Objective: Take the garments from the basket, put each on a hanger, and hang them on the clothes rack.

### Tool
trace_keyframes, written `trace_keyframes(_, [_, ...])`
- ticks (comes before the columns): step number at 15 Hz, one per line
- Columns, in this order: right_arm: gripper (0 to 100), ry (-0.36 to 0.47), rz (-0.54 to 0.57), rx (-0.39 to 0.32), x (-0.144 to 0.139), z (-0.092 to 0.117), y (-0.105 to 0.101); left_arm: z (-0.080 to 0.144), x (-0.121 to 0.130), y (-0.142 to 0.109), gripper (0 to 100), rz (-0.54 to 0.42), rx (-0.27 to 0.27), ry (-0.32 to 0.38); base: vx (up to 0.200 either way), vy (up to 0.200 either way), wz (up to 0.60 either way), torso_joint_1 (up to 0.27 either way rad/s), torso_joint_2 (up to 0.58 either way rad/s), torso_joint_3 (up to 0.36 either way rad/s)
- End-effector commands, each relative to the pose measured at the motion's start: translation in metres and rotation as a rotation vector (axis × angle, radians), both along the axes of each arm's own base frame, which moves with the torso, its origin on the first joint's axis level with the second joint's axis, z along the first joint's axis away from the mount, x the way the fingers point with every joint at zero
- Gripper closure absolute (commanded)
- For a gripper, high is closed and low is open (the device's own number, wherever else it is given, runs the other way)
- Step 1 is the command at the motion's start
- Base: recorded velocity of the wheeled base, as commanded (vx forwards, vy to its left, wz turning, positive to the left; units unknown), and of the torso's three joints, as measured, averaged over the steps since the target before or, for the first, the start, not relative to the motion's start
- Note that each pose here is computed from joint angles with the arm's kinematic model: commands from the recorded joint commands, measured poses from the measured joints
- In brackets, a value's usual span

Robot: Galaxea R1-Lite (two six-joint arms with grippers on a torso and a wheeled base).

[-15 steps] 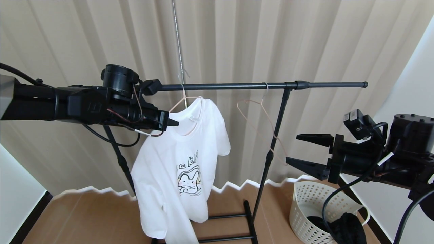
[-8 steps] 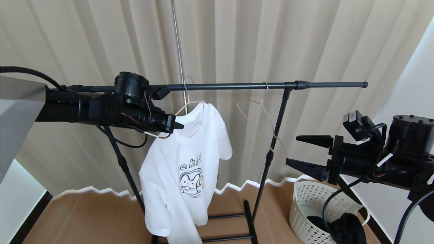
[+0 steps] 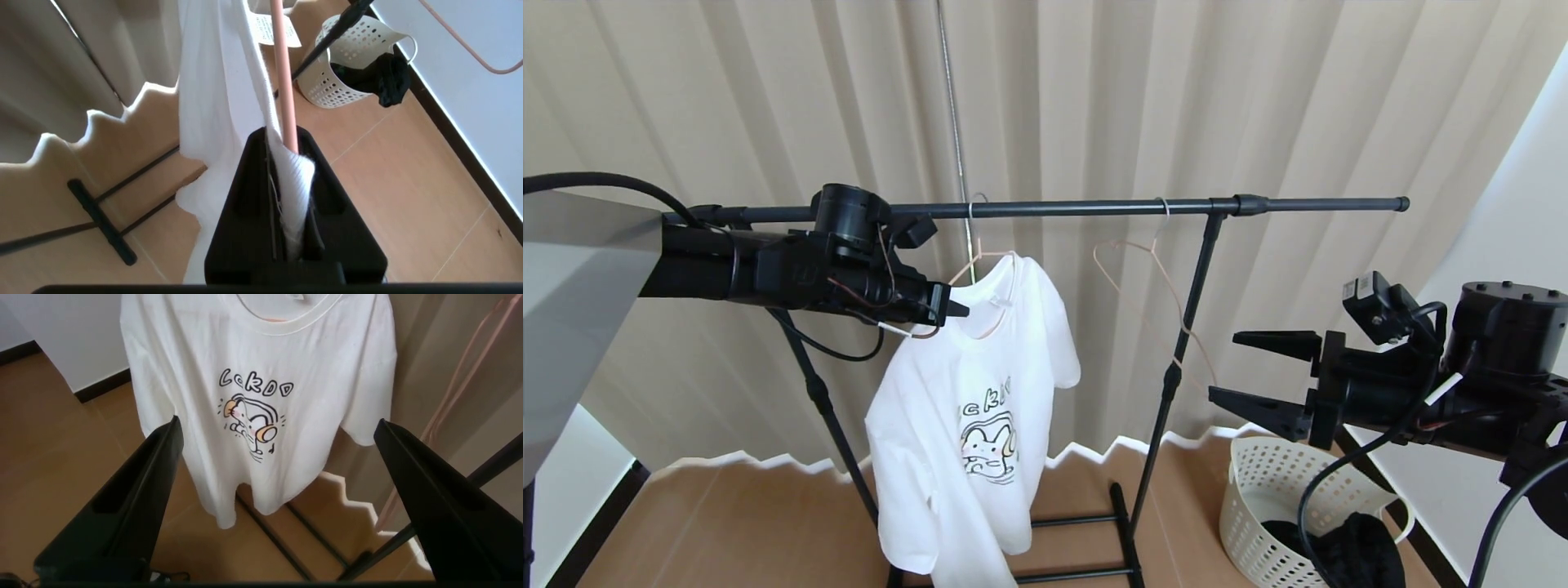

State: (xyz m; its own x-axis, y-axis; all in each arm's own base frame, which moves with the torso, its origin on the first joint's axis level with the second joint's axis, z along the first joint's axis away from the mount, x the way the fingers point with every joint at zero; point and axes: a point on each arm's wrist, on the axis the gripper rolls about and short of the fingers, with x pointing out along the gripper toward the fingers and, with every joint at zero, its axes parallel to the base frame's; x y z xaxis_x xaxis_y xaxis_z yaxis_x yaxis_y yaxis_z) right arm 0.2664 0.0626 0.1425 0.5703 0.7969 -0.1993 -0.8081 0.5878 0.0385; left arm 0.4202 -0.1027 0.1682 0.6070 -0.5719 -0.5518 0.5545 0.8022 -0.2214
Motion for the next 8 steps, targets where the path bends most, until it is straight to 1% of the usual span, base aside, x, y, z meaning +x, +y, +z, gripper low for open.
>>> trace_keyframes(1, [0, 0.002, 0.001, 0.000, 0.0004, -0.0006, 0.0002, -0.0007, -0.0002, -0.0001, 100, 0.000, 0.000, 0.003, 0.000, 0.000, 0.00, 0.000, 0.00, 0.000])
trace_keyframes(6, [0, 0.001, 0.001, -0.001, -0.0001, -0.0005, 0.0001, -0.0017, -0.0010, 0.0001, 100, 0.004, -0.001, 0.011, 0.000, 0.000, 0.00, 0.000, 0.00, 0.000])
trace_keyframes(7, [0, 0.001, 0.001, -0.001, -0.0001, -0.0005, 0.0001, -0.0027, -0.0017, 0.0004, 0, 0.008, 0.004, 0.014, 0.000, 0.000, 0.00, 0.000, 0.00, 0.000])
trace_keyframes(8, [0, 0.001, 0.001, -0.001, -0.0001, -0.0005, 0.0001, -0.0020, -0.0019, 0.0004, 0, 0.008, 0.002, 0.013, 0.000, 0.000, 0.00, 0.000, 0.00, 0.000])
